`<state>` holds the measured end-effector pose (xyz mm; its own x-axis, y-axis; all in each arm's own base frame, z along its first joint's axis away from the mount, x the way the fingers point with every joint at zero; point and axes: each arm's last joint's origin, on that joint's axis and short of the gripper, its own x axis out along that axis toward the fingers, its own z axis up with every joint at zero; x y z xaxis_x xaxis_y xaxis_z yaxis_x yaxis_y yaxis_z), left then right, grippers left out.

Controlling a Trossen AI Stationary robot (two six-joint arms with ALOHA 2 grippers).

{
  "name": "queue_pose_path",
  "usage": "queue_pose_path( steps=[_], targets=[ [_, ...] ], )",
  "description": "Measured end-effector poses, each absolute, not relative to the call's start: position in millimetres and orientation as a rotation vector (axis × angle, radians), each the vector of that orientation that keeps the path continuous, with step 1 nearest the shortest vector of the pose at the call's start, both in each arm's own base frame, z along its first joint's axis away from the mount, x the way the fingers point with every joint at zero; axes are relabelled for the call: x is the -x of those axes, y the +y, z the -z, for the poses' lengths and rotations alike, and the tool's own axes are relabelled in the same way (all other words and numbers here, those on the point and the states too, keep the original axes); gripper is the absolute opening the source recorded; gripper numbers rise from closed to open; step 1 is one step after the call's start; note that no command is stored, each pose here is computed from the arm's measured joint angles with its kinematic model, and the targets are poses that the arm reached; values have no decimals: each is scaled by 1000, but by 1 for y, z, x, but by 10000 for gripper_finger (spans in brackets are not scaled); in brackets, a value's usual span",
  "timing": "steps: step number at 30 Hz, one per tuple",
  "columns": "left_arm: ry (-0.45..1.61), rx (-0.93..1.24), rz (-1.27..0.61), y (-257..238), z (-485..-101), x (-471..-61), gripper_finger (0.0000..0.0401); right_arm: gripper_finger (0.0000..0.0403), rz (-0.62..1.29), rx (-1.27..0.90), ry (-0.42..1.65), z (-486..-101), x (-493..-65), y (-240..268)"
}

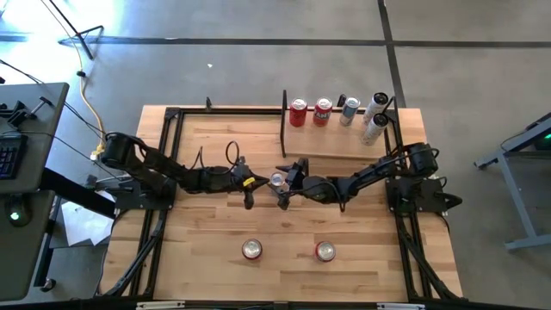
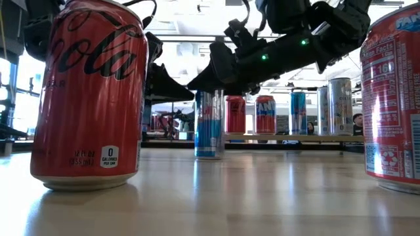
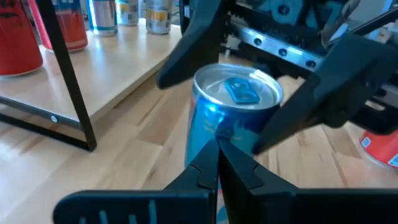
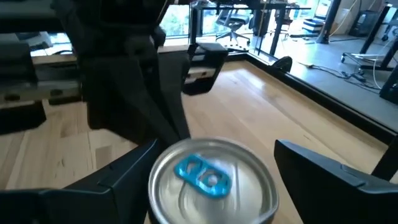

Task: Place canned beverage on shelf
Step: Put the blue soda can on the shelf aligned with the other blue soda can

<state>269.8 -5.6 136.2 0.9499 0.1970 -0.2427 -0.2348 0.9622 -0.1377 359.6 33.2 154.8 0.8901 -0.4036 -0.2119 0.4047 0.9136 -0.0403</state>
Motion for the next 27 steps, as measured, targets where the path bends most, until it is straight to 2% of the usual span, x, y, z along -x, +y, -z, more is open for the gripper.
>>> queue_pose_path(
  steps=[4, 9, 18, 27],
  targets=[
    [234, 166, -221, -6, -135, -269, 0, 285, 413, 10, 235, -154, -359, 33],
    [238, 165, -220, -6, -134, -267, 0, 223, 321, 31, 255, -157, -359, 34],
    [245, 132, -184, -15, -134, -267, 0, 223, 180, 145, 389, -196, -334, 32],
    [253, 114, -166, -19, -134, -266, 0, 223, 135, 360, 547, -261, -265, 7]
  ],
)
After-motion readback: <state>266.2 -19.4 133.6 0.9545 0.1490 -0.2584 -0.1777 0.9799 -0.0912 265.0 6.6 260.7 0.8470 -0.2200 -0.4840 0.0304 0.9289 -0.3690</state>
